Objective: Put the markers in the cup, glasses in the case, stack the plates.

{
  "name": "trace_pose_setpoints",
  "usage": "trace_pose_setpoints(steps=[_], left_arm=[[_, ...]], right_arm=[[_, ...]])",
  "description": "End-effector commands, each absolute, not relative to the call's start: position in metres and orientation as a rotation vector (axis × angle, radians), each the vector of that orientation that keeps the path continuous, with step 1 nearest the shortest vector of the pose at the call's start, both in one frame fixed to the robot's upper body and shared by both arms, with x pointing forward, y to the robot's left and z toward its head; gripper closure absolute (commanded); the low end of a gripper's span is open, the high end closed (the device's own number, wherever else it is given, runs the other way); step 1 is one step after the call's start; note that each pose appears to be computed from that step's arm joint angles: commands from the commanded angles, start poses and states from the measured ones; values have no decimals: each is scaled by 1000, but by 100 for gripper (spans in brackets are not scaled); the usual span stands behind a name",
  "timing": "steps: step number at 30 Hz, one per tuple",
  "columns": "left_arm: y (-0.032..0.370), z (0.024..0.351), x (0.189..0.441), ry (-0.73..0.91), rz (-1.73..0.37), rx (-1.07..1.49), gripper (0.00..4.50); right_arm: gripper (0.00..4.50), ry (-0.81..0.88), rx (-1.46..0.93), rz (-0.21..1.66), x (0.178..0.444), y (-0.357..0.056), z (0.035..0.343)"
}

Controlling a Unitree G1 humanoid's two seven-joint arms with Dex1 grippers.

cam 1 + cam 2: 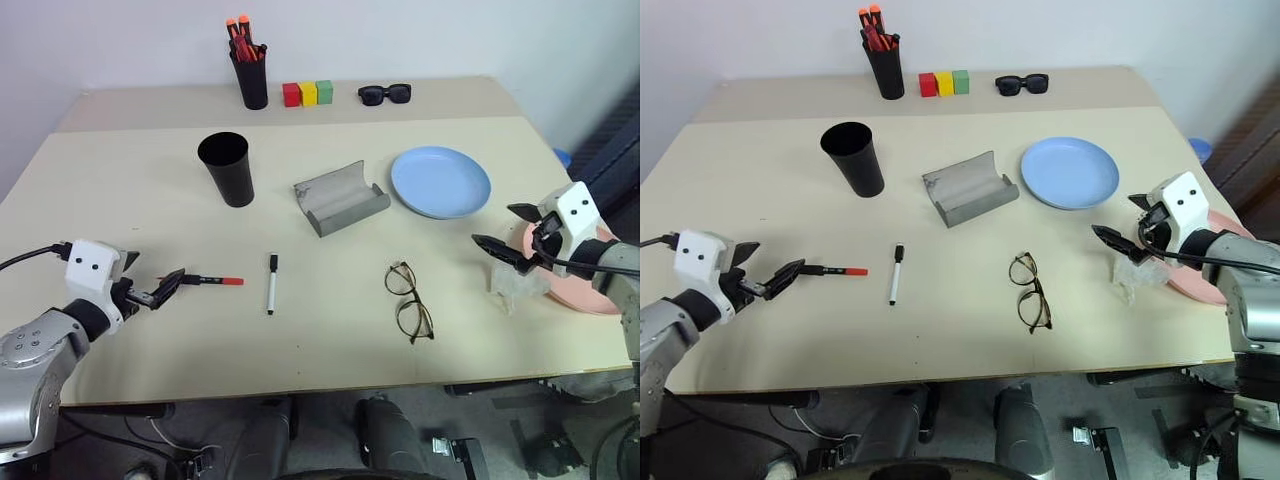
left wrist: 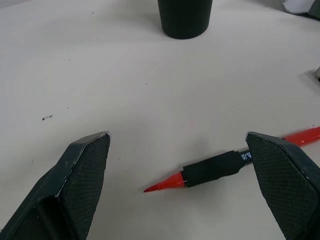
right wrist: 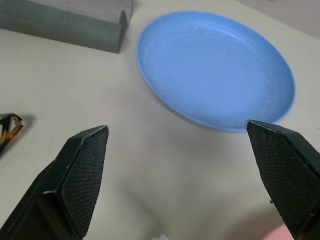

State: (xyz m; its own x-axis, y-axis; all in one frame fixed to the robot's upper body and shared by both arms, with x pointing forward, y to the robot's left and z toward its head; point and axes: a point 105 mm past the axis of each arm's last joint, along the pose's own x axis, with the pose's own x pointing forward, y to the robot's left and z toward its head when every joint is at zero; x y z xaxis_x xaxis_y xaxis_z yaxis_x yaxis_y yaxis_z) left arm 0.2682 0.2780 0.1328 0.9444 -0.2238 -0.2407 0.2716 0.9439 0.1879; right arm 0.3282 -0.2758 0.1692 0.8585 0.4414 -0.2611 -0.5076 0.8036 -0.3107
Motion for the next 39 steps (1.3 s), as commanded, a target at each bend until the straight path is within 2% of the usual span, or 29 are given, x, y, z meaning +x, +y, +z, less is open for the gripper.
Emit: trace_pose_setpoints(steps=[1, 12, 17, 21, 24, 29, 34, 39], left_arm=[[273, 142, 269, 173, -259, 251, 4], [258, 142, 272, 172, -329, 279, 4], [248, 142, 277, 210, -473, 324, 4], [250, 141, 284, 288, -598, 391, 4], [246, 143, 280, 371, -777, 393, 4], [256, 132, 283, 546, -973, 504, 4], [269, 119, 296, 651, -1033, 654, 4], [266, 112, 304, 694, -1113, 679, 4]], right_arm=[[0, 121, -403, 541, 331, -262, 183], [0, 82, -377, 624, 339, -226, 177], [0, 55, -351, 712, 335, -192, 170], [0, 42, -337, 821, 323, -155, 166], [0, 33, -312, 885, 314, -126, 164], [0, 22, -234, 970, 295, -86, 156], [0, 35, -207, 992, 287, -73, 149], [0, 73, -223, 1022, 280, -71, 139]])
